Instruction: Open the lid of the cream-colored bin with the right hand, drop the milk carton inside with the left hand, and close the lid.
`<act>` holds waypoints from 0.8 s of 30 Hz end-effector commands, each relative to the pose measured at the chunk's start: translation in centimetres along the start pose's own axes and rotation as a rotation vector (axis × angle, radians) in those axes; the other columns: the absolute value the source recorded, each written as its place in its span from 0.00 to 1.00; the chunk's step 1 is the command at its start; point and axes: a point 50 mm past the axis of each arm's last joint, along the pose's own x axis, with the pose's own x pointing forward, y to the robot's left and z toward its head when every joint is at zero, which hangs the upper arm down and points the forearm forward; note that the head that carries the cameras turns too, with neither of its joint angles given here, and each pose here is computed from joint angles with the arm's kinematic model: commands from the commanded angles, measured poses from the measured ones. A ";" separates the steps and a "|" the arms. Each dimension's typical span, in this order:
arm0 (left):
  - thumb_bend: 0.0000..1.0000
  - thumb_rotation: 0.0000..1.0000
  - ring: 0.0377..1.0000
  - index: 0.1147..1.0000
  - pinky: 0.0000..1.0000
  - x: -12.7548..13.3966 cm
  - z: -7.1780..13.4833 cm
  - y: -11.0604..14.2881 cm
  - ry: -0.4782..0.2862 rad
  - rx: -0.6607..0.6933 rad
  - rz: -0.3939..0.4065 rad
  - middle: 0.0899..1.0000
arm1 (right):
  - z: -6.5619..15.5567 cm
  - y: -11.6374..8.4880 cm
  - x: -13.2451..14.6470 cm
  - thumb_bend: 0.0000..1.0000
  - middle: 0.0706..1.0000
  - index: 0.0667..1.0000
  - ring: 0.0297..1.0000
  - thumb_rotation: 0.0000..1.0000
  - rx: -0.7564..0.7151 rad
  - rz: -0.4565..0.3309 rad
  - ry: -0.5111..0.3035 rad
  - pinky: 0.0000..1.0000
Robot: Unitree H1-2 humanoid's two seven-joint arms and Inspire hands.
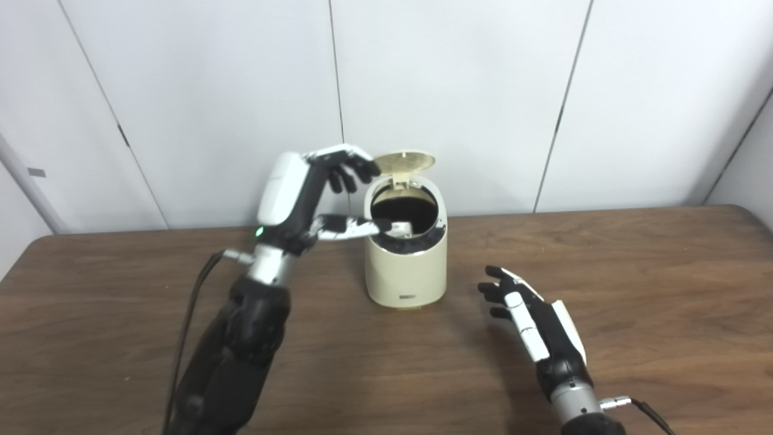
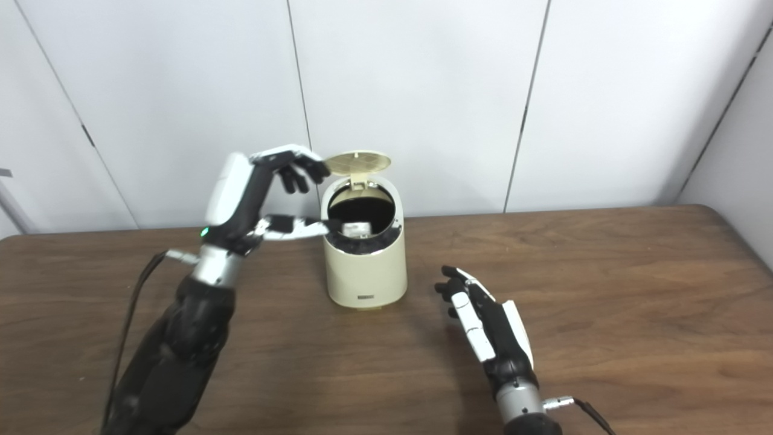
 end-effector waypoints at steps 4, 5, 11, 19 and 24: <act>0.54 0.05 0.42 0.43 0.35 -1.7 0.2 2.8 0.121 -0.140 0.091 0.49 | 1.7 -0.7 0.7 0.42 0.79 0.84 0.83 1.00 0.019 -0.010 -0.087 0.76; 0.53 0.05 0.44 0.43 0.37 -2.1 0.1 3.0 0.147 -0.154 0.096 0.51 | 1.7 -0.8 0.7 0.43 0.80 0.84 0.84 1.00 0.019 -0.010 -0.088 0.76; 0.51 0.07 0.45 0.43 0.38 -4.7 -1.1 4.1 0.289 -0.223 0.152 0.51 | 1.8 -1.6 0.7 0.45 0.83 0.85 0.85 1.00 0.039 -0.023 -0.100 0.80; 0.50 0.07 0.47 0.43 0.42 -7.3 -1.9 4.7 0.421 -0.282 0.136 0.54 | 2.4 -2.6 2.0 0.53 0.92 0.91 0.92 0.98 0.060 -0.051 -0.143 0.85; 0.46 0.40 0.69 0.77 0.63 -8.7 -2.0 3.8 0.550 -0.372 0.047 0.77 | 3.3 -3.2 3.1 0.54 0.96 0.94 0.94 0.98 -0.003 -0.046 -0.179 0.85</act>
